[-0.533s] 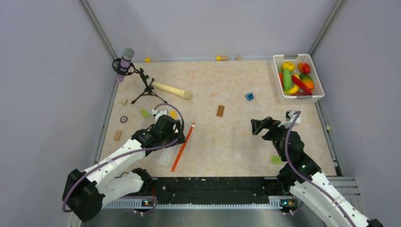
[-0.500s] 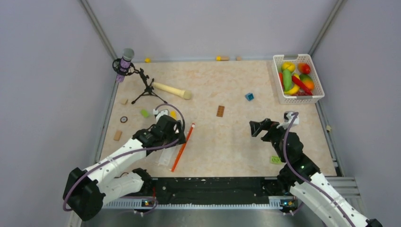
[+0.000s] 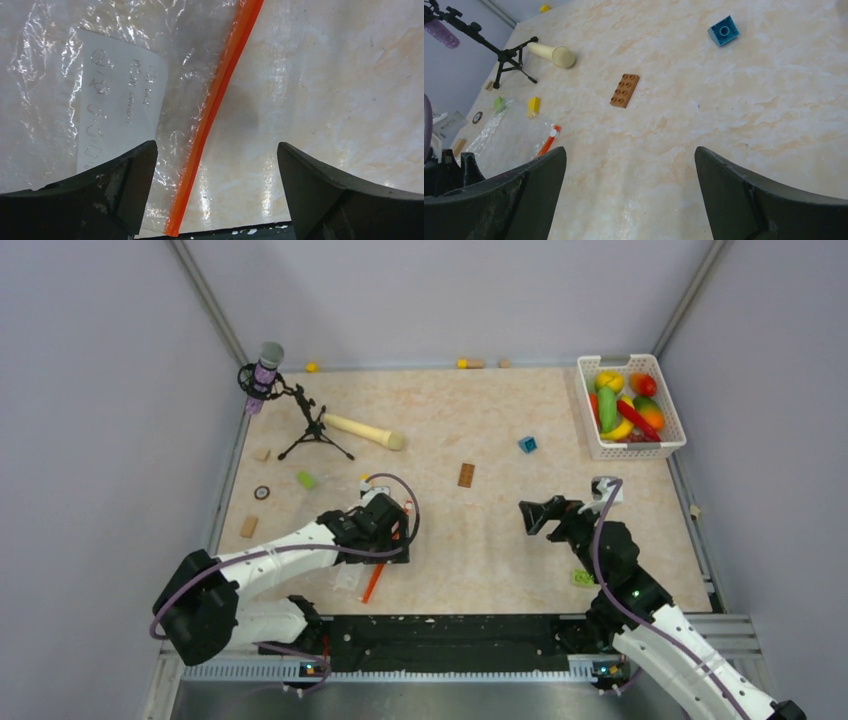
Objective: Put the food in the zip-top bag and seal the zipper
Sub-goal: Pick up the zipper food storage bag at the center of the board.
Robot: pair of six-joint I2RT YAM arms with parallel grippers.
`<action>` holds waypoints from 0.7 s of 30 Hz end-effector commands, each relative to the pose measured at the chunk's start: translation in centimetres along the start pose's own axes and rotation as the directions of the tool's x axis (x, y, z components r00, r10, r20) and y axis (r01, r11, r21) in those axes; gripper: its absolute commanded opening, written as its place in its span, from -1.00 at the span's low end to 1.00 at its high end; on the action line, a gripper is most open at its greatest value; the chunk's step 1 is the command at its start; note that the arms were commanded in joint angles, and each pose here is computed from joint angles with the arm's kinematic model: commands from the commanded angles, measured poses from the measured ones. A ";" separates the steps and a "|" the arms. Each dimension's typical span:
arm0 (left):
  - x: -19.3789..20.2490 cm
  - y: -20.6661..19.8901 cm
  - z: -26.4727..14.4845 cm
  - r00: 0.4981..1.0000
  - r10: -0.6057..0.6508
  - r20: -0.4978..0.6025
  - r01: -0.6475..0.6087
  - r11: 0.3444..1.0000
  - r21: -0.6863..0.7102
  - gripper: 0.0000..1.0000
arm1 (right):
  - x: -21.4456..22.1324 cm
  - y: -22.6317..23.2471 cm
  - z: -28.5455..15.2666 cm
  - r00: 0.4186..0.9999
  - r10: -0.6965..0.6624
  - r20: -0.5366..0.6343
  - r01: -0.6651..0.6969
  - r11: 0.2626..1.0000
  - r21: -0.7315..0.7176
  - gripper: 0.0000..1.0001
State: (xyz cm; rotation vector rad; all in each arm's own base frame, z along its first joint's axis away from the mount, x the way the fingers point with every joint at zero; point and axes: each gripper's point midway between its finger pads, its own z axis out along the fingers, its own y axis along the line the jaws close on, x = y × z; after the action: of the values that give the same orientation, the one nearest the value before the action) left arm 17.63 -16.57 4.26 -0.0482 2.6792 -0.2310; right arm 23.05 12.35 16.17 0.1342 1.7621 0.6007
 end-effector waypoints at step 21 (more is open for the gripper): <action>-1.6 0.4 1.6 0.998 0.057 0.019 -0.053 0.986 -0.161 -0.33 | -1.2 0.9 -0.2 1.000 -0.002 0.023 0.003 1.000 -0.026 0.94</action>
State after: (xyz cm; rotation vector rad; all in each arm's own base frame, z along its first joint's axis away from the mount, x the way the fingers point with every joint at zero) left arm 18.88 -15.98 2.80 -0.0041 2.6969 -0.0074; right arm 22.91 12.53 16.06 0.1242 1.7692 0.6095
